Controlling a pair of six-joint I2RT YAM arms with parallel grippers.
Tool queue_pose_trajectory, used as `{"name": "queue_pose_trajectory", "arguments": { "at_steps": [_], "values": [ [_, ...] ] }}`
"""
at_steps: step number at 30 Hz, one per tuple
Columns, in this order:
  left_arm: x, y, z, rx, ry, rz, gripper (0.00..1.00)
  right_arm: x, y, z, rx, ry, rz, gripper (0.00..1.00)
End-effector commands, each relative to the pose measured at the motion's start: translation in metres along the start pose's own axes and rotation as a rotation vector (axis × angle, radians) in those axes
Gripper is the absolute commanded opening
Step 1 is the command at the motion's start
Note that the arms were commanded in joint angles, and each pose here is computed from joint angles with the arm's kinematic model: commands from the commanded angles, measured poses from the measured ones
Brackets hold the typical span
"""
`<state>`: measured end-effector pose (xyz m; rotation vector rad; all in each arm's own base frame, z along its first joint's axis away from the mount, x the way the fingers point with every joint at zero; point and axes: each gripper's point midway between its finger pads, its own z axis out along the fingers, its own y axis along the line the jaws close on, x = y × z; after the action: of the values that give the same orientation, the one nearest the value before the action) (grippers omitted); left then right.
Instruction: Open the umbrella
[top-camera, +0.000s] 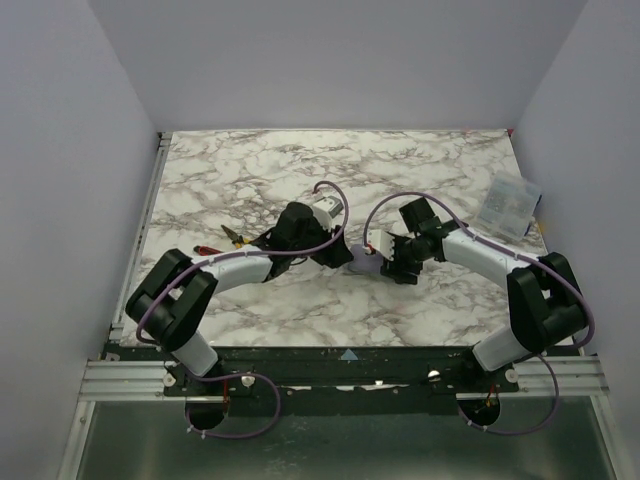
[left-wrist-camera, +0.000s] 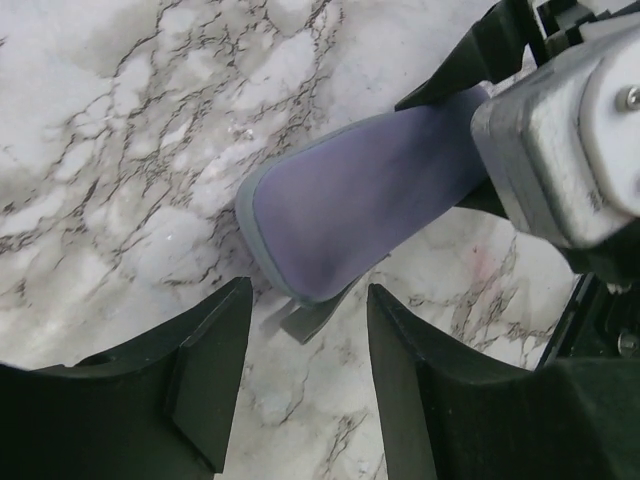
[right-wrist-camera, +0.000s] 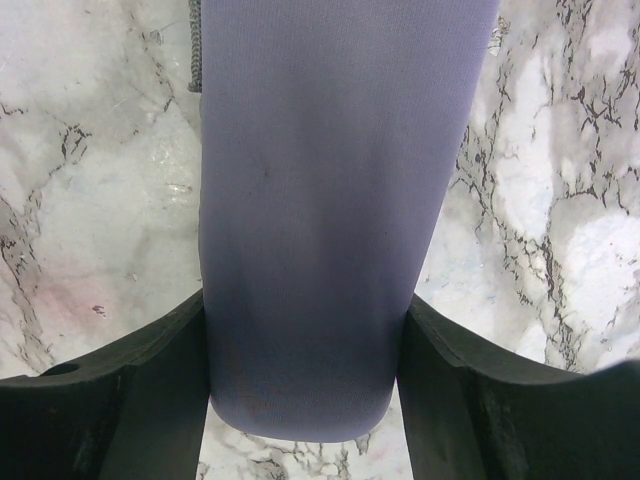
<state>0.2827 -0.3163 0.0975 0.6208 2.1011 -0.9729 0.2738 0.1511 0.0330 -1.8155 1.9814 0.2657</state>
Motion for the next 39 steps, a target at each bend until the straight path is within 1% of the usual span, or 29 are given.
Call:
{"name": "queue_pose_trajectory", "arguments": {
  "at_steps": [1,3,8,11,13,15,17,18,20,24,27,32,39],
  "values": [
    [-0.002,-0.019,0.018,0.090,0.022,-0.054,0.49,0.011,0.018,0.005,-0.055,0.033,0.010,0.48],
    [0.010,-0.017,0.023,0.087,0.054,-0.067,0.47,0.012,0.019,0.006,-0.058,0.032,0.010,0.47],
    [0.052,-0.001,0.020,0.039,0.132,-0.124,0.39,0.013,0.021,0.008,-0.055,0.028,0.006,0.45],
    [0.072,0.003,0.014,0.045,0.170,-0.139,0.35,0.013,0.021,0.006,-0.045,0.020,-0.007,0.41],
    [0.080,0.003,0.011,0.053,0.183,-0.155,0.32,0.014,0.023,0.006,-0.046,0.021,-0.013,0.39],
    [0.080,0.002,0.008,0.060,0.180,-0.160,0.27,0.015,0.023,0.006,-0.045,0.020,-0.021,0.37],
    [0.073,-0.002,0.005,0.084,0.161,-0.141,0.22,0.014,0.022,0.006,-0.042,0.018,-0.035,0.37],
    [0.065,-0.004,0.004,0.090,0.143,-0.125,0.22,0.014,0.021,0.005,-0.039,0.015,-0.043,0.36],
    [0.044,-0.008,0.003,0.096,0.092,-0.106,0.25,0.012,0.019,0.004,-0.028,0.009,-0.058,0.35],
    [0.015,-0.012,0.006,0.126,0.045,-0.179,0.24,0.013,0.017,0.004,-0.008,0.007,-0.099,0.33],
    [0.003,-0.011,0.012,0.131,0.034,-0.207,0.24,0.015,0.015,0.005,-0.002,0.016,-0.111,0.33],
    [0.011,-0.006,0.023,0.125,0.067,-0.221,0.23,0.014,0.014,0.006,-0.009,0.013,-0.100,0.32],
    [0.060,0.002,0.009,0.097,0.150,-0.270,0.20,0.017,0.017,0.010,-0.016,0.015,-0.100,0.30]
  ]
}}
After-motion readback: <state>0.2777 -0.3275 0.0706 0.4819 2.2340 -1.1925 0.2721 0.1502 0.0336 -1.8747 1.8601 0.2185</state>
